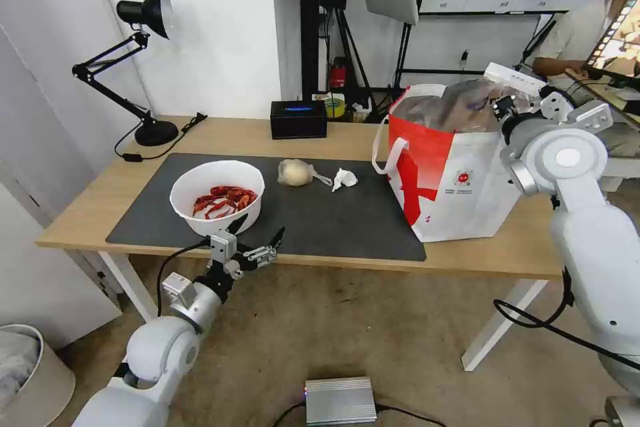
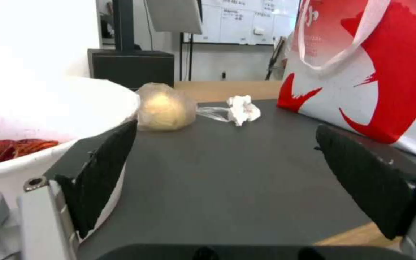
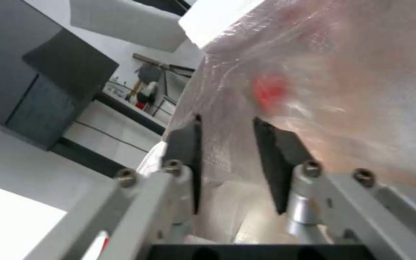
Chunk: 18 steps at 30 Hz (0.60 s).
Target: Pick up the trash from the table and place it into the takeout bag.
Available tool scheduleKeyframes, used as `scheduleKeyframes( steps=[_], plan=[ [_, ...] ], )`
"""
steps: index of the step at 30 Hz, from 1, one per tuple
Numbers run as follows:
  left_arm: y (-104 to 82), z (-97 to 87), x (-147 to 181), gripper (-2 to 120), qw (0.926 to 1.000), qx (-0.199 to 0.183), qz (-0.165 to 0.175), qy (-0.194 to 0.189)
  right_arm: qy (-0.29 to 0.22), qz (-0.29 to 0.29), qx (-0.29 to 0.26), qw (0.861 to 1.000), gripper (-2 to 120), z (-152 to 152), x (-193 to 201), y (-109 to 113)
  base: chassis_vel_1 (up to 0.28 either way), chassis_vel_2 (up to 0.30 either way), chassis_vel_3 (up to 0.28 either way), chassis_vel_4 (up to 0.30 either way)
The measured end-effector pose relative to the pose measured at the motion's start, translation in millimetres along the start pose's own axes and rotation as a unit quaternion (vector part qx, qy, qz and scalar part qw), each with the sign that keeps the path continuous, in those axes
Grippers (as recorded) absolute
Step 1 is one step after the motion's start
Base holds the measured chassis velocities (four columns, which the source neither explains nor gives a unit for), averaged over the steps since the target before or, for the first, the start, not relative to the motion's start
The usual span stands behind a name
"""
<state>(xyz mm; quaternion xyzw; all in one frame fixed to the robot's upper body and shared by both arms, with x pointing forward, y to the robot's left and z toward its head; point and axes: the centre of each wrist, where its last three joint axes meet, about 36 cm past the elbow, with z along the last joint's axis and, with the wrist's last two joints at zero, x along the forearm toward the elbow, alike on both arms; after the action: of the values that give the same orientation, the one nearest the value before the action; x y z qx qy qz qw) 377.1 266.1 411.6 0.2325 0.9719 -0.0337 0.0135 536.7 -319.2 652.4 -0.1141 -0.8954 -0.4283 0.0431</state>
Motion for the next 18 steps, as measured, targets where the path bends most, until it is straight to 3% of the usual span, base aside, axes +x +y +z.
scheduleKeyframes(
  steps=[7,10,12,13,18],
  plan=[
    [0.0,-2.2,0,100,1.0000,-0.001,0.000,-0.003,-0.007,-0.027,0.006,1.000,57,1,7,-3,0.000,0.000,0.000,0.000],
    [1.3,-4.6,1,100,1.0000,-0.002,-0.002,-0.006,-0.035,-0.088,0.024,0.995,74,8,18,-11,0.000,0.000,0.000,0.000],
    [1.4,-4.9,1,100,1.0000,-0.002,-0.003,-0.006,-0.037,-0.096,0.025,0.994,75,8,19,-12,0.000,0.000,0.000,0.000],
    [1.7,-6.4,2,100,1.0000,-0.003,-0.004,-0.008,-0.052,-0.133,0.037,0.989,85,12,27,-16,0.000,0.000,0.000,0.000],
    [2.1,-9.9,3,100,0.9999,-0.003,-0.006,-0.013,-0.073,-0.192,0.068,0.976,97,20,40,-27,0.000,0.000,0.000,0.000]
  ],
)
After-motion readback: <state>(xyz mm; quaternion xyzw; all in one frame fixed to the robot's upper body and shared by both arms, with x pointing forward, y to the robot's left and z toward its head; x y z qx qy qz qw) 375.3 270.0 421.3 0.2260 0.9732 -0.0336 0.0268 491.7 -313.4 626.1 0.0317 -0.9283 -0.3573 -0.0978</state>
